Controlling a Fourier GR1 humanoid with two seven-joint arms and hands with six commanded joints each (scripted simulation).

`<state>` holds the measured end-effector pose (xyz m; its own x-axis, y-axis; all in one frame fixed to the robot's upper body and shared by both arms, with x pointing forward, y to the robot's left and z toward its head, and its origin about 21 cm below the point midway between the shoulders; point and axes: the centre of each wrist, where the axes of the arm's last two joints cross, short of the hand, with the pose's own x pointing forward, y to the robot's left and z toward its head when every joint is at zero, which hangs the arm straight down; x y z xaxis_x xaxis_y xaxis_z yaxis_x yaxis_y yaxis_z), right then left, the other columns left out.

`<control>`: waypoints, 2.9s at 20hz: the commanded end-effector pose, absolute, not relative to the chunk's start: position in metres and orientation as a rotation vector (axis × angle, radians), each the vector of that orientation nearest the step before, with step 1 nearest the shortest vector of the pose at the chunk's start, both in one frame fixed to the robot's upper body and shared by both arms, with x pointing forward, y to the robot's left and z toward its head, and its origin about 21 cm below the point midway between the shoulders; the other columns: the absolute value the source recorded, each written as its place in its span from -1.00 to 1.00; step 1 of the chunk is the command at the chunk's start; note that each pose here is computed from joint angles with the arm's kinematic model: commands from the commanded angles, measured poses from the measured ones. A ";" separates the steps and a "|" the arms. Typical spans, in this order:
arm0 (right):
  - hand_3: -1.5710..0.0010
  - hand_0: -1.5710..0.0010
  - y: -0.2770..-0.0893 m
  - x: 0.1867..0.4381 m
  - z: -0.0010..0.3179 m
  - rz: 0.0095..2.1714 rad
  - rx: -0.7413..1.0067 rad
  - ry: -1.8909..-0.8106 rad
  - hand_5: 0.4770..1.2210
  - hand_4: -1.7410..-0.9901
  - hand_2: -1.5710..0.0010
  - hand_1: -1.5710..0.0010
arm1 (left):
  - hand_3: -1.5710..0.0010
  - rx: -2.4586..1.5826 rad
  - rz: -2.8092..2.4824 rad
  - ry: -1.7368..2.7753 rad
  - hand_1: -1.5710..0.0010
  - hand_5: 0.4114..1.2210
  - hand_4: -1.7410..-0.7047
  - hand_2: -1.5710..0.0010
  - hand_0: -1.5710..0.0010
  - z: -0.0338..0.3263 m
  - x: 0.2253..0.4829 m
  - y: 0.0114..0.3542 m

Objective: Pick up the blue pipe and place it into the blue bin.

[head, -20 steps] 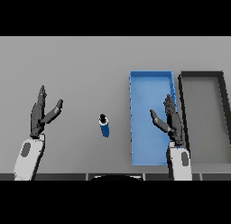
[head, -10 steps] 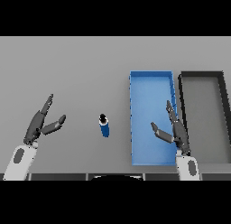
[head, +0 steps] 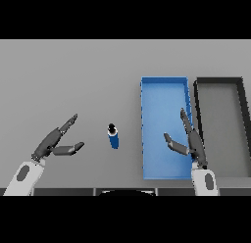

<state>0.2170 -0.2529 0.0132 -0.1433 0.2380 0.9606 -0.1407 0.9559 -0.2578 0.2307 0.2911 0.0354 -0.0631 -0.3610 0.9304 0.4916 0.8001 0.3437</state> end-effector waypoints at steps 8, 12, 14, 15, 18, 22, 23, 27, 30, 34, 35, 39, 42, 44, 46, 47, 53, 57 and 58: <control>1.00 1.00 -0.256 0.220 0.013 0.315 -0.069 -1.683 -0.62 0.28 1.00 1.00 | 1.00 -0.261 -0.844 -1.403 1.00 -0.91 0.24 1.00 1.00 0.022 0.223 0.236; 1.00 1.00 -0.255 0.216 0.013 0.311 -0.069 -1.672 -0.62 0.25 1.00 1.00 | 1.00 -0.304 -0.847 -1.405 1.00 -0.92 0.21 1.00 1.00 0.012 0.230 0.215; 1.00 1.00 -0.254 0.215 0.012 0.302 -0.068 -1.667 -0.63 0.24 1.00 1.00 | 1.00 -0.317 -0.849 -1.407 1.00 -0.92 0.21 1.00 1.00 0.009 0.233 0.201; 1.00 1.00 -0.255 0.216 0.011 0.298 -0.073 -1.668 -0.63 0.24 1.00 1.00 | 1.00 -0.322 -0.850 -1.390 1.00 -0.91 0.21 1.00 1.00 0.004 0.236 0.196; 1.00 1.00 -0.256 0.211 0.010 0.290 -0.060 -1.678 -0.65 0.25 1.00 1.00 | 1.00 -0.382 -0.834 -1.376 1.00 -0.91 0.20 1.00 1.00 -0.004 0.243 0.182; 1.00 1.00 -0.255 0.213 0.012 0.297 -0.067 -1.676 -0.67 0.26 1.00 1.00 | 1.00 -0.343 -0.865 -1.411 1.00 -0.92 0.29 1.00 1.00 -0.015 0.255 0.160; 1.00 1.00 -0.257 0.211 0.010 0.295 -0.067 -1.669 -0.67 0.27 1.00 1.00 | 1.00 -0.376 -0.844 -1.423 1.00 -0.88 0.27 1.00 1.00 -0.018 0.256 0.156; 1.00 1.00 -0.256 0.210 0.011 0.289 -0.070 -1.676 -0.67 0.28 1.00 1.00 | 0.67 -0.464 -0.745 -1.445 0.80 -0.52 0.03 0.63 0.98 -0.020 0.262 0.144; 1.00 1.00 -0.254 0.210 0.012 0.286 -0.071 -1.676 -0.66 0.28 1.00 1.00 | -0.11 -0.489 -0.670 -1.434 0.00 0.22 -0.38 -0.11 0.15 -0.025 0.261 0.135; 1.00 1.00 -0.255 0.213 0.015 0.291 -0.070 -1.680 -0.63 0.28 1.00 1.00 | -0.55 -0.496 -0.669 -1.488 -0.59 0.68 -0.73 -0.64 -0.53 -0.027 0.255 0.129; 1.00 1.00 -0.252 0.215 0.013 0.293 -0.069 -1.664 -0.63 0.29 1.00 1.00 | -0.61 -0.491 -0.675 -1.522 -0.67 0.75 -0.78 -0.71 -0.62 -0.029 0.251 0.128; 1.00 1.00 -0.258 0.215 0.012 0.311 -0.077 -1.670 -0.61 0.32 1.00 1.00 | -0.77 -0.517 -0.663 -1.591 -0.87 0.90 -0.90 -0.88 -0.85 -0.019 0.251 0.119; 1.00 1.00 -0.256 0.213 0.009 0.309 -0.074 -1.668 -0.59 0.31 1.00 1.00 | -0.82 -0.562 -0.664 -1.663 -0.93 0.95 -0.94 -0.94 -0.92 0.004 0.252 0.111; 1.00 1.00 -0.256 0.214 0.013 0.312 -0.099 -1.668 -0.59 0.37 1.00 1.00 | -0.83 -0.595 -0.681 -1.709 -0.96 0.97 -0.95 -0.96 -0.95 0.020 0.255 0.104; 1.00 1.00 -0.260 0.216 0.012 0.319 -0.102 -1.668 -0.58 0.39 1.00 1.00 | -0.84 -0.614 -0.706 -1.711 -0.97 0.98 -0.96 -0.98 -0.97 0.032 0.255 0.101; 1.00 1.00 -0.261 0.216 0.012 0.320 -0.099 -1.670 -0.57 0.39 1.00 1.00 | -0.84 -0.626 -0.720 -1.718 -0.98 0.98 -0.96 -0.98 -0.97 0.039 0.253 0.101; 1.00 1.00 -0.259 0.209 0.009 0.323 -0.088 -1.688 -0.59 0.48 1.00 1.00 | -0.83 -0.635 -0.779 -1.680 -0.99 1.00 -0.97 -0.99 -0.99 0.054 0.252 0.096; 1.00 1.00 -0.254 0.208 -0.004 0.271 -0.025 -1.649 -0.59 0.50 1.00 1.00 | -0.84 -0.626 -0.774 -1.657 -1.00 1.00 -0.98 -1.00 -1.00 0.052 0.253 0.093; 1.00 1.00 -0.254 0.210 -0.005 0.255 -0.001 -1.648 -0.59 0.48 1.00 1.00 | -0.84 -0.623 -0.775 -1.659 -1.00 1.00 -0.98 -1.00 -1.00 0.052 0.252 0.093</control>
